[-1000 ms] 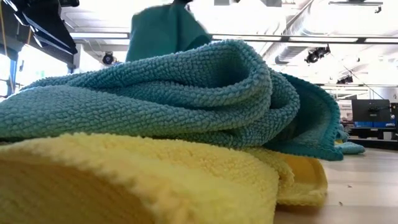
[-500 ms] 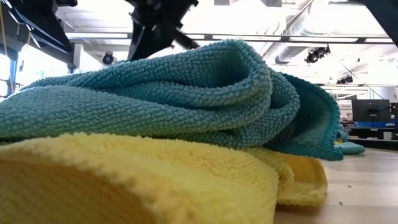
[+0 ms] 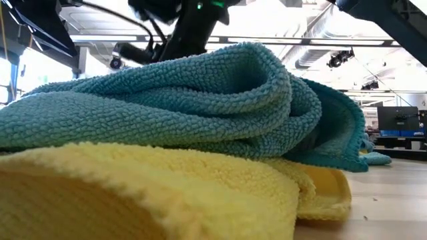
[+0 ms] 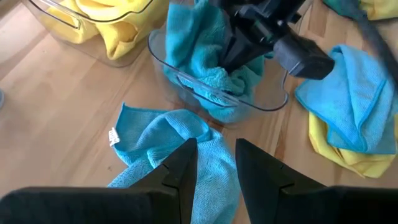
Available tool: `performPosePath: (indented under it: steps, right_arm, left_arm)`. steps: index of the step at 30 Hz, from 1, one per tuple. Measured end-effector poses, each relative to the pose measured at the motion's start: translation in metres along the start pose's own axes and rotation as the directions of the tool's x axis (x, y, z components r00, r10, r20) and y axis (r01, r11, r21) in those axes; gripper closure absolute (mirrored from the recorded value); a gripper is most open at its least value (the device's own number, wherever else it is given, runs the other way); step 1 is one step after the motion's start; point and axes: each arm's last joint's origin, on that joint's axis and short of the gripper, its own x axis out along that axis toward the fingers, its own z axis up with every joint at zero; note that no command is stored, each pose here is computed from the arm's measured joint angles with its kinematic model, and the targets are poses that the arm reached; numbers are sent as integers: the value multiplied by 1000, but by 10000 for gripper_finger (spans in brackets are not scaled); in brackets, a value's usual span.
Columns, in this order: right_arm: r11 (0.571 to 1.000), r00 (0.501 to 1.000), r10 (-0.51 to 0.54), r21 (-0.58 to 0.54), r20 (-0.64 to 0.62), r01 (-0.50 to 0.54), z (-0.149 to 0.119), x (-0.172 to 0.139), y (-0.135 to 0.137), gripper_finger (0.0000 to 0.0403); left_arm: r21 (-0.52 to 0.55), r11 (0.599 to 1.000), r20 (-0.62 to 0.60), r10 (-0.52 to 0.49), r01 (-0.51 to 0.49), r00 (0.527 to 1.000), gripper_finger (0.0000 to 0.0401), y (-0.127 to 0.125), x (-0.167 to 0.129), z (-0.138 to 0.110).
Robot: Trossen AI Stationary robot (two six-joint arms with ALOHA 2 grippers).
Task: Sort microfiber towel by color & place in baskets
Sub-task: Put the blue microfiber cloth into the bottom transparent bin
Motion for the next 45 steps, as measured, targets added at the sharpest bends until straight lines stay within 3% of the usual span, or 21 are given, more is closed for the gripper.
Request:
performPosePath:
  steps: [8,17,26,30,33,38,41,45]
  right_arm:
    - [1000,1000,-13,16,5,13,0,5,-1,388]
    - [1000,1000,0,1,-23,0,0,2,0,298]
    - [996,998,67,-59,4,-67,20,-48,18,245]
    - [996,996,83,-41,20,-82,16,-84,16,251]
    - [997,999,14,-71,50,-10,5,-117,15,266]
    - [979,989,-109,-160,97,124,-19,-152,14,336]
    - [951,970,-217,-202,106,234,-39,-160,13,390]
    - [926,956,-286,-238,64,293,-70,-156,12,385]
  left_arm:
    - [6,1000,0,0,0,1000,302,0,0,0]
    - [25,1000,-3,-3,3,1000,302,0,0,0]
    - [29,999,-21,-23,24,1000,302,-1,0,-1]
    - [-7,1000,-26,-29,29,999,302,-1,0,-1]
    - [-11,999,-36,-37,37,999,302,-2,1,-1]
    - [-36,999,-42,-37,35,998,302,-5,4,0]
    - [-59,996,-24,-70,68,997,302,-13,10,6]
    - [-57,993,-26,-104,102,994,303,-28,24,13]
